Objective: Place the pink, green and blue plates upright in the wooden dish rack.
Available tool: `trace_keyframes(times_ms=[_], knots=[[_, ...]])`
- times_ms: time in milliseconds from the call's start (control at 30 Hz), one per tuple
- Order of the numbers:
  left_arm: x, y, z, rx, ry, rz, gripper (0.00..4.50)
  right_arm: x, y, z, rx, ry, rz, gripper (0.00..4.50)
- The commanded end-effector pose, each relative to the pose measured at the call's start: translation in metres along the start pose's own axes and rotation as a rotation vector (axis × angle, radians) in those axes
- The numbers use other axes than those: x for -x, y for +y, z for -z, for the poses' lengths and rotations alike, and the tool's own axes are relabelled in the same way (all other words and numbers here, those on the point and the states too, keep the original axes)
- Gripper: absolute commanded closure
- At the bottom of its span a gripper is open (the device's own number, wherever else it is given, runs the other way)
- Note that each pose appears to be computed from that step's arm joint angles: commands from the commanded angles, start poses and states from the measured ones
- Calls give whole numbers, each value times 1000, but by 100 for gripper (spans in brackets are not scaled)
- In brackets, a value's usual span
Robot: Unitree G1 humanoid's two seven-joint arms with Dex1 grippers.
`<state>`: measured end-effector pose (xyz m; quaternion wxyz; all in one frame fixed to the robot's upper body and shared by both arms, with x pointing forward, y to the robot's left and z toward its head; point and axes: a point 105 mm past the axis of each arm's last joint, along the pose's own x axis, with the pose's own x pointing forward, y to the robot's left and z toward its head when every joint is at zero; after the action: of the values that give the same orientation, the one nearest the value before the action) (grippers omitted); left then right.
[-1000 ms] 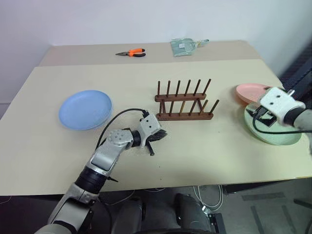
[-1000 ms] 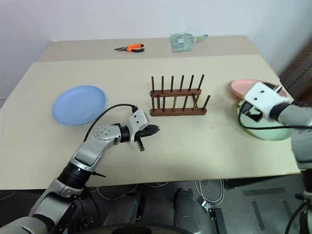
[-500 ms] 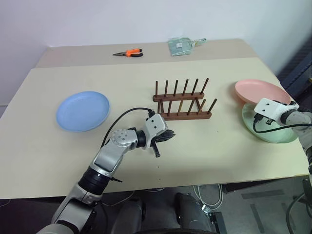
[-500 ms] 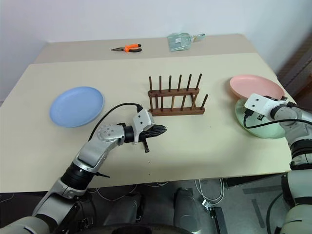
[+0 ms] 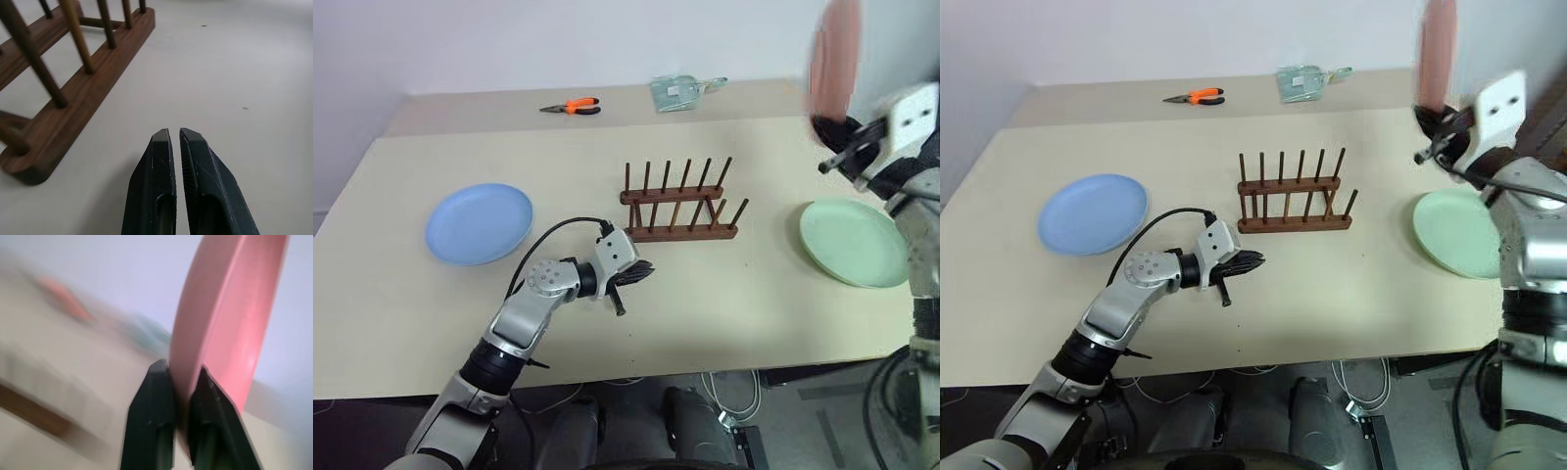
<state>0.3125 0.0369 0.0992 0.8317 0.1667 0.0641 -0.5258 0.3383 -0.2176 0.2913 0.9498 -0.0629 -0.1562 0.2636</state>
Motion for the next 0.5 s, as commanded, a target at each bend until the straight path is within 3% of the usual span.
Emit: trace_keyframes(times_ms=[33,267,500], knots=[[5,5,-14,-16,-56,11,420,5,28,-17,-234,-39,-78,448],[14,-8,-33,46,-160,111,420,6,33,8,-299,78,-64,448],[17,-10,-31,49,-153,94,420,9,28,36,-299,194,-54,448]])
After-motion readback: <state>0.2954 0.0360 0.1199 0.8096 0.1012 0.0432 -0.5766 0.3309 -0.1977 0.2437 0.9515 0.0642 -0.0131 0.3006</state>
